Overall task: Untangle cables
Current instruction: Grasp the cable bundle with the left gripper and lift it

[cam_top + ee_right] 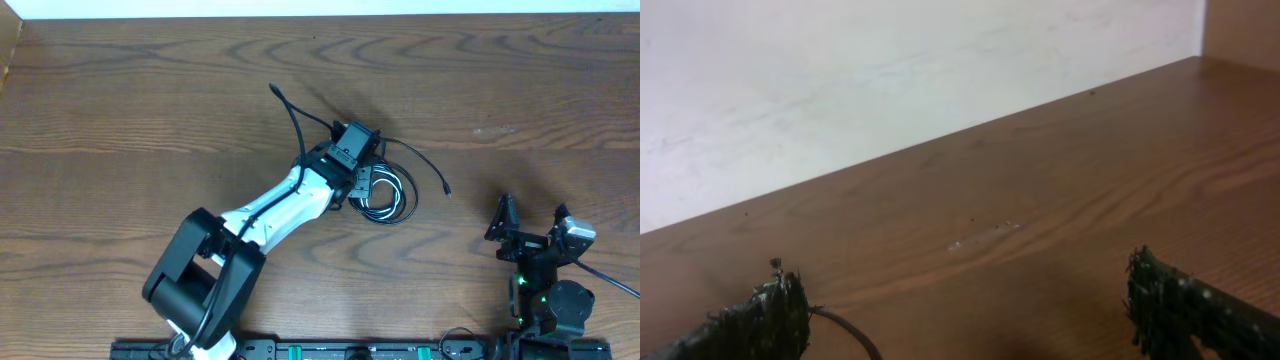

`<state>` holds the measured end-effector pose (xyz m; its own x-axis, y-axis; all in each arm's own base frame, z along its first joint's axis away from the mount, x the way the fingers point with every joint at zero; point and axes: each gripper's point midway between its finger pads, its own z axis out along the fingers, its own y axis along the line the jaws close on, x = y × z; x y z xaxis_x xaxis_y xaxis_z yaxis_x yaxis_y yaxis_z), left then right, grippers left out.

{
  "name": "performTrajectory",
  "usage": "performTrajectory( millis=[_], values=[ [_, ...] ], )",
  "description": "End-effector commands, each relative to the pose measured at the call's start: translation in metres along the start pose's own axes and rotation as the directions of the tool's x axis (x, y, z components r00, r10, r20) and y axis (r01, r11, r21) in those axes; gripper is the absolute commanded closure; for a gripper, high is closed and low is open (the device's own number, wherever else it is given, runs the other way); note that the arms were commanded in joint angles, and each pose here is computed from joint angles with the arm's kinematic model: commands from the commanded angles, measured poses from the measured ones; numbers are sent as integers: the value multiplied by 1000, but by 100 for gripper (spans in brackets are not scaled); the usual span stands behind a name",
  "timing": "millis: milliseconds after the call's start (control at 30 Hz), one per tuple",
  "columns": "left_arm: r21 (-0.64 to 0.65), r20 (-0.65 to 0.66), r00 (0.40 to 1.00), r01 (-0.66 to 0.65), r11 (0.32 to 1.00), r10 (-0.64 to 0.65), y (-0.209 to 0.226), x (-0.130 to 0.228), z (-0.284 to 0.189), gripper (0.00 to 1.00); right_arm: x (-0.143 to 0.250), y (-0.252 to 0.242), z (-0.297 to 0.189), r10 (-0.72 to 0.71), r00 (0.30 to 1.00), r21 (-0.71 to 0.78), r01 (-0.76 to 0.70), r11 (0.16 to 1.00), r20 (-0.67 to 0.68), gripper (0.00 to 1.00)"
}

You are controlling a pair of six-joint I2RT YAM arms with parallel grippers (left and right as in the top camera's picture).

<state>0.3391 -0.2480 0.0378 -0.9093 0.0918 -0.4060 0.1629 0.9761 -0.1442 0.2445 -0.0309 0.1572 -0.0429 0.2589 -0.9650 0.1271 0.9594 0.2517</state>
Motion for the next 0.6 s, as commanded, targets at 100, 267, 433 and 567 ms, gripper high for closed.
performTrajectory(
  millis=[100,267,433,567],
  values=[
    [-14,16,1000,2,1000,-2,0,-6,7,36,1,3,0,-11,1000,-9,11,1000,-2,1],
    [-17,11,1000,2,1000,-2,0,-4,13,36,1,3,0,-11,1000,-8,11,1000,-2,1],
    [-48,12,1000,2,999,-1,6,-3,19,38,1,3,0,-11,1000,-8,11,1000,-2,1],
    [-73,26,1000,13,997,-11,10,-5,23,38,1,3,0,-11,1000,-8,11,1000,-2,1]
  ],
)
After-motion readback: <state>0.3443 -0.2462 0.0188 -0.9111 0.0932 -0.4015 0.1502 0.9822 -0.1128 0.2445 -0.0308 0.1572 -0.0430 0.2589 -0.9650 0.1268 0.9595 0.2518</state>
